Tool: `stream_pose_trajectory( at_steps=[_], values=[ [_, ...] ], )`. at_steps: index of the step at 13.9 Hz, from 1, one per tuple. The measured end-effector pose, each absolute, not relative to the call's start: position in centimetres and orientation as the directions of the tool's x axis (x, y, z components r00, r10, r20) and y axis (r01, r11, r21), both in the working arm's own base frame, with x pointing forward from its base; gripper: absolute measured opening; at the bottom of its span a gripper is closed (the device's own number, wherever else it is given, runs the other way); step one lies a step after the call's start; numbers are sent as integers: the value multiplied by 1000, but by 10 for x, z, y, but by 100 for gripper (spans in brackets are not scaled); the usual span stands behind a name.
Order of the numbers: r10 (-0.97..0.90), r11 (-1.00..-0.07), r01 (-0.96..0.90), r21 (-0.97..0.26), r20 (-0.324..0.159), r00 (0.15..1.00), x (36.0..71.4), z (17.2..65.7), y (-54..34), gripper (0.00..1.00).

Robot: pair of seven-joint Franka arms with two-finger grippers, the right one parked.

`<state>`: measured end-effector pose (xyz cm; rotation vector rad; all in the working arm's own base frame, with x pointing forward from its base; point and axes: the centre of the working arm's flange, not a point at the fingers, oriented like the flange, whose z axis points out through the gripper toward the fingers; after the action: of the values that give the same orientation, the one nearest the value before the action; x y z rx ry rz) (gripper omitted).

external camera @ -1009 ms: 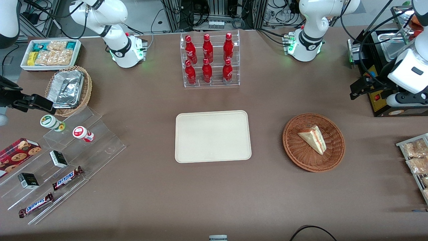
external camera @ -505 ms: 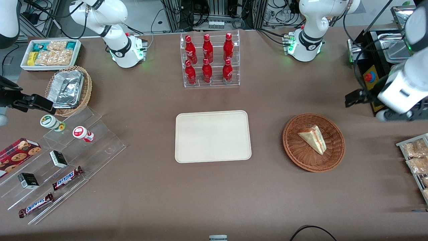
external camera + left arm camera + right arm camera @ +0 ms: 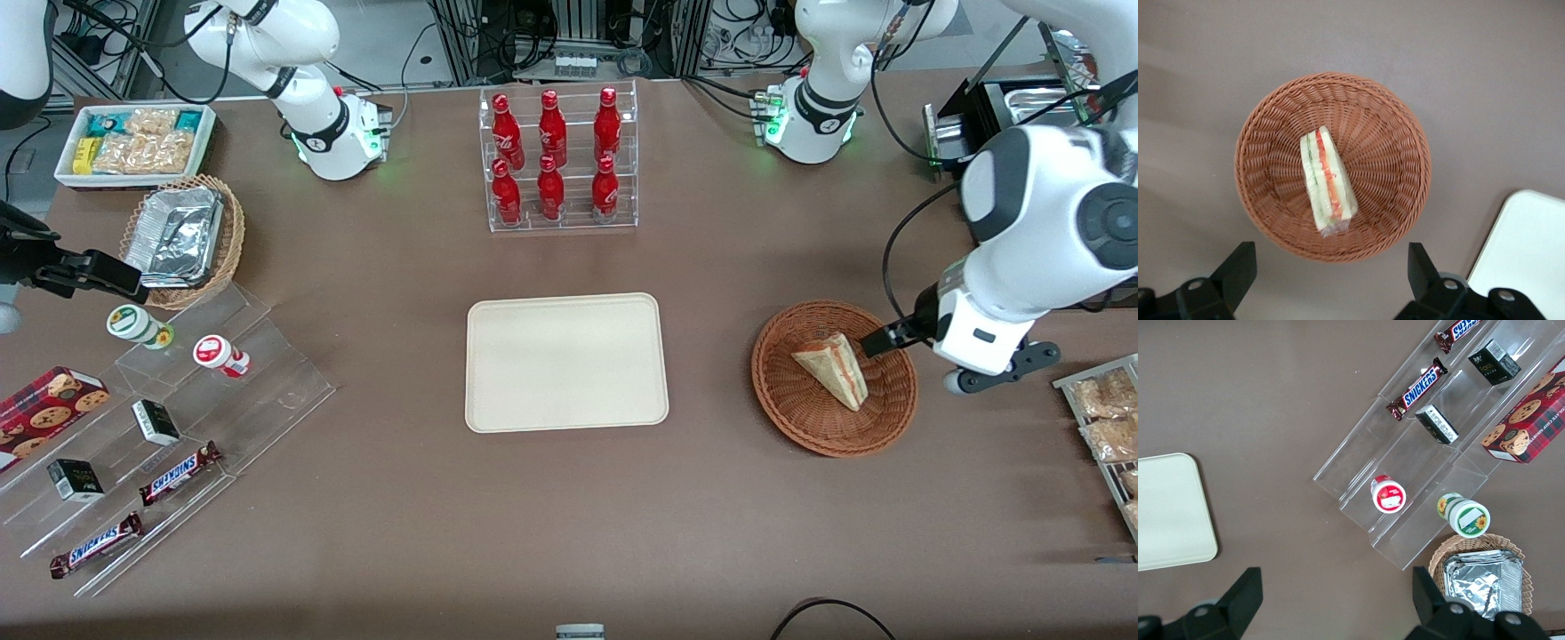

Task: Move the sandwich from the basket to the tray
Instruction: 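Move the left gripper over the sandwich in the wicker basket, then lower the left gripper and close it on the wrapped sandwich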

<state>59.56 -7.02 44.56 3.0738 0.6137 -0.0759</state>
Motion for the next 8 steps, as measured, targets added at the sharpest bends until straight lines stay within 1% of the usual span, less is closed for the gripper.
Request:
stream_pose_trajectory(
  at_steps=[4,8],
  values=[
    [497,-868,497,-4,-23,867,583,395,-72,100],
    [518,-855,518,4,10,855,565,348,-75,100]
  ],
)
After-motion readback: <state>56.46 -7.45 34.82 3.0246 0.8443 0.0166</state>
